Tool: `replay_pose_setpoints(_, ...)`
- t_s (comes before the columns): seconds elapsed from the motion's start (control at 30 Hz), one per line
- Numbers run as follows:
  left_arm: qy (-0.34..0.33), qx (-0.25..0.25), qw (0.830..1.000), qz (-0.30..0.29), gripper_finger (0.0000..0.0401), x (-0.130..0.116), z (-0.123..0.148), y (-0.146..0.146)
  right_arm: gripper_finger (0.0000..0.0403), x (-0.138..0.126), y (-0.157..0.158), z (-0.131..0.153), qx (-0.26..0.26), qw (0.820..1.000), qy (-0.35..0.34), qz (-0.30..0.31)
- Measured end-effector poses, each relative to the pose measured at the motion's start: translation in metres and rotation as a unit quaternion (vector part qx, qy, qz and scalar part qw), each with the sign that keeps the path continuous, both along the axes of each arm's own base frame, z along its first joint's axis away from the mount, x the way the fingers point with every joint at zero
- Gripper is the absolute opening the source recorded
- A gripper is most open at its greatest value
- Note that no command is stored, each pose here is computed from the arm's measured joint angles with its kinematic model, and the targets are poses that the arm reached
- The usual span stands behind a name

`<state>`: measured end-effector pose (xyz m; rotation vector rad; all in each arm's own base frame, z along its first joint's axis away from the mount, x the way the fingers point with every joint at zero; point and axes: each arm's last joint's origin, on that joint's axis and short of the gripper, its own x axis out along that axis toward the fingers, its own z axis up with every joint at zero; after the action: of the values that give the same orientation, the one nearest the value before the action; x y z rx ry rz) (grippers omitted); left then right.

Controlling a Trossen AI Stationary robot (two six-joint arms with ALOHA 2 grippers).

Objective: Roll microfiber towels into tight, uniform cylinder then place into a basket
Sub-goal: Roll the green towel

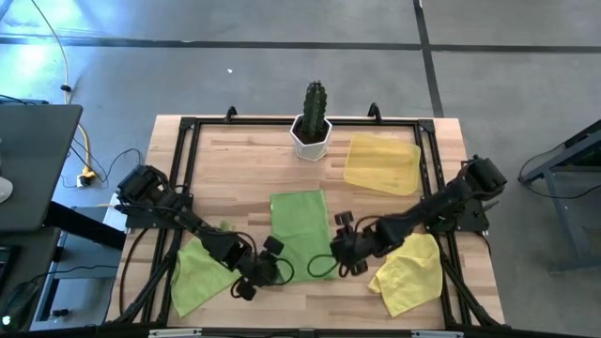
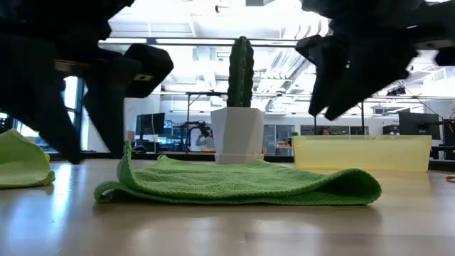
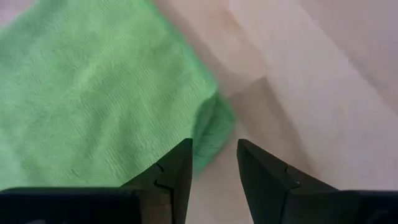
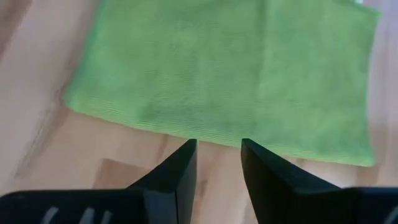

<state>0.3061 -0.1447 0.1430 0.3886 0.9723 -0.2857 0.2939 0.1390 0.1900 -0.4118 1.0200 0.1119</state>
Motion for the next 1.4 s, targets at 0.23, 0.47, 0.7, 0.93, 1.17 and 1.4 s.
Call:
replay_pose_setpoints(0.23, 0.005, 0.02, 1.0, -0.016, 0.012, -0.001, -0.001, 0.001, 0.0163, -0.002, 0.019, -0.016, 0.018, 0.999, 0.017, 0.022)
replay_pose_setpoints(0.47, 0.032, 0.027, 0.998, -0.051, 0.0138, -0.001, -0.012, 0.0, 0.0205, 0.004, 0.028, -0.041, -0.002, 0.998, 0.04, 0.056)
replay_pose_setpoints(0.7, 0.019, 0.082, 0.992, -0.091, 0.0145, 0.0, -0.019, -0.006, 0.0201, 0.008, 0.03, -0.05, -0.013, 0.996, 0.037, 0.079)
replay_pose_setpoints(0.93, -0.001, 0.147, 0.98, -0.134, 0.0143, -0.004, -0.018, -0.018, 0.0199, 0.004, 0.038, -0.049, -0.023, 0.993, 0.038, 0.11)
replay_pose_setpoints(1.17, -0.038, 0.124, 0.982, -0.134, 0.0143, 0.004, -0.015, -0.02, 0.0199, 0.004, 0.043, -0.048, -0.026, 0.991, 0.025, 0.132)
replay_pose_setpoints(1.4, -0.015, 0.105, 0.985, -0.135, 0.0142, 0.005, -0.032, -0.025, 0.0199, 0.005, 0.045, -0.048, -0.019, 0.991, 0.012, 0.133)
